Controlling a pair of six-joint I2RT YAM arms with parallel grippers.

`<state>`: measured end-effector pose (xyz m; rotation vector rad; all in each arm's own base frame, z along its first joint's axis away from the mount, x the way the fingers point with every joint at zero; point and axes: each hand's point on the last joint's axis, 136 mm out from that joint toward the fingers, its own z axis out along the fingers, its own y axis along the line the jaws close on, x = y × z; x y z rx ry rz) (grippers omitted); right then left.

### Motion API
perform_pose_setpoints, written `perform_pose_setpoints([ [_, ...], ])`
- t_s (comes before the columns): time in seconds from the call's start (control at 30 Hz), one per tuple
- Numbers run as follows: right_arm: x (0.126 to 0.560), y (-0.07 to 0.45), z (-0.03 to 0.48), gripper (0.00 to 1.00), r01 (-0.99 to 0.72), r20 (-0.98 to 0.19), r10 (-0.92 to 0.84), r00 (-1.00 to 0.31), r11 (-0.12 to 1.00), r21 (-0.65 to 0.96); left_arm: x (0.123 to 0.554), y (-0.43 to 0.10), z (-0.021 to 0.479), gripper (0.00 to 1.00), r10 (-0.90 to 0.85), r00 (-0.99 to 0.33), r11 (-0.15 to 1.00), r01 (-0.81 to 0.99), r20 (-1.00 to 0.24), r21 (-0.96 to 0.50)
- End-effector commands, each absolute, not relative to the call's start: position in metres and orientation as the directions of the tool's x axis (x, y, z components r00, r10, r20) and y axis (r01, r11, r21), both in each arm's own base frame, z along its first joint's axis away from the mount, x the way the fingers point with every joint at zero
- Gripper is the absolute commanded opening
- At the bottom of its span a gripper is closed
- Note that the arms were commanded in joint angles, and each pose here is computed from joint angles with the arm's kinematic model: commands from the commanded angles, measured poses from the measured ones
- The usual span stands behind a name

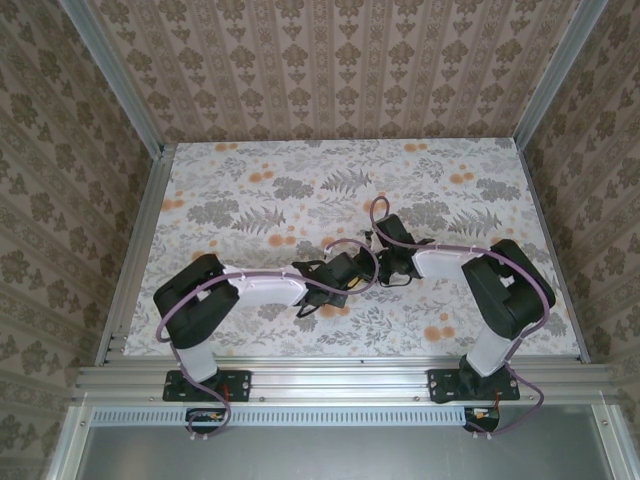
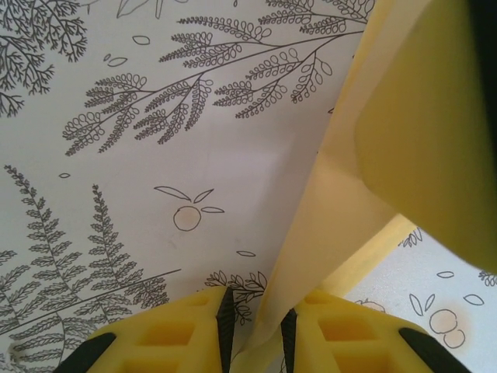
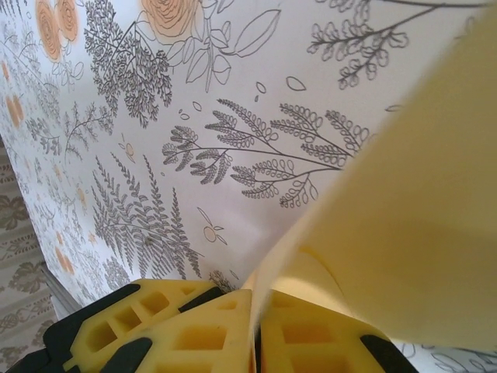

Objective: Fold a paper plane with a square sheet of paper (pick it up from the middle)

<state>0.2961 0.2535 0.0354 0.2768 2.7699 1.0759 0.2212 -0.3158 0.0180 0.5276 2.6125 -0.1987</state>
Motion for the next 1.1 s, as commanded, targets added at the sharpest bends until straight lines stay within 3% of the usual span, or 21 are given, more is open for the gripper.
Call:
perform_pose_setpoints([
  [0.0, 0.288, 0.246, 0.032, 0.10, 0.164, -0.059, 0.265, -0.962, 0.739, 0.653, 0.216, -0.298, -0.001, 0.26, 0.349, -0.842, 0.928, 0.372, -0.412, 0.026],
  [0.2, 0.284, 0.242, 0.023, 0.05, 0.191, -0.042, 0.282, -0.959, 0.745, 0.639, 0.215, -0.297, -0.001, 0.26, 0.345, -0.842, 0.929, 0.369, -0.415, 0.023],
  [0.8, 0.276, 0.232, -0.001, 0.05, 0.249, -0.004, 0.312, -0.950, 0.767, 0.591, 0.215, -0.302, 0.008, 0.27, 0.338, -0.837, 0.927, 0.375, -0.431, 0.000],
  [1.07, 0.271, 0.230, -0.016, 0.05, 0.230, 0.004, 0.277, -0.961, 0.787, 0.573, 0.209, -0.316, 0.056, 0.38, 0.319, -0.812, 0.883, 0.441, -0.490, -0.157],
])
